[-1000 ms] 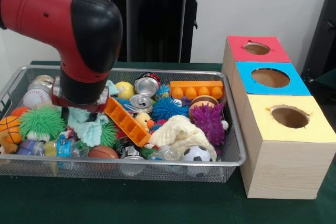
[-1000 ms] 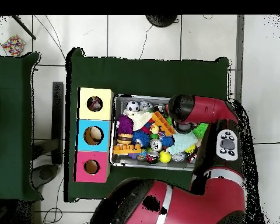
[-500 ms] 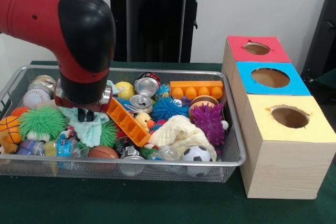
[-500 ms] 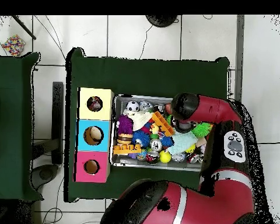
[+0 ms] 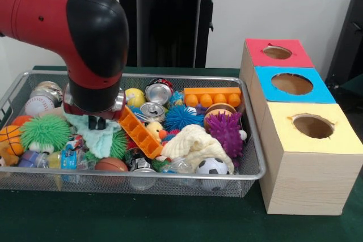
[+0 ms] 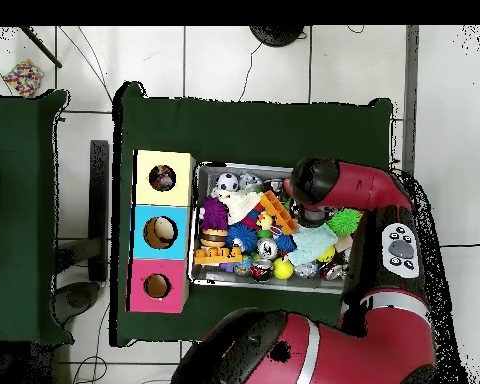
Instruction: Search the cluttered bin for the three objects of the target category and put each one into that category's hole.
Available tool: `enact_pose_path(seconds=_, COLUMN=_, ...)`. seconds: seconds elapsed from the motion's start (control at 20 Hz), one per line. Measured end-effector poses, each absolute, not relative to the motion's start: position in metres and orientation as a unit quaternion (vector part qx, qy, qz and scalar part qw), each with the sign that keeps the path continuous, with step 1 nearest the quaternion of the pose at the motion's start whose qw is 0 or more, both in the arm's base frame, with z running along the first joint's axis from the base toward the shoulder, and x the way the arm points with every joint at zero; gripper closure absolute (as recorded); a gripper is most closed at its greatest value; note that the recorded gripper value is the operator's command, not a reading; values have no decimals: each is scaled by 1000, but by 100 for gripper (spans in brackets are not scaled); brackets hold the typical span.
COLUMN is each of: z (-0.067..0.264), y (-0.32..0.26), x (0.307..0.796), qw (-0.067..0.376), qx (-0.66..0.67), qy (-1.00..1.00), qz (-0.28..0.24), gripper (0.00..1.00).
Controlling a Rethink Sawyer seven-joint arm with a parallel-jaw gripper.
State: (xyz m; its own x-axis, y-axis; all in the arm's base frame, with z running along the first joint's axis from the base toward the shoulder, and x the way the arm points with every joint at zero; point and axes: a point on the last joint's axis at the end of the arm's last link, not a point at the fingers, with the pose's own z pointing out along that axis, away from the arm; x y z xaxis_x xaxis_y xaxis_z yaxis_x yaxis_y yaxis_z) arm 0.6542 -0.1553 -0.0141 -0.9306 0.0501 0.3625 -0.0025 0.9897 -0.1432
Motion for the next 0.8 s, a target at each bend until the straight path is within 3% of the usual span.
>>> enact_pose_path(seconds=0.3, z=10, y=-142, x=660, qw=179, qx=-6, qy=-981, qz=74, gripper=100)
enact_pose_path(seconds=0.8, z=94, y=-85, x=674, qw=139, qx=-9, qy=-989, qz=51, gripper=100)
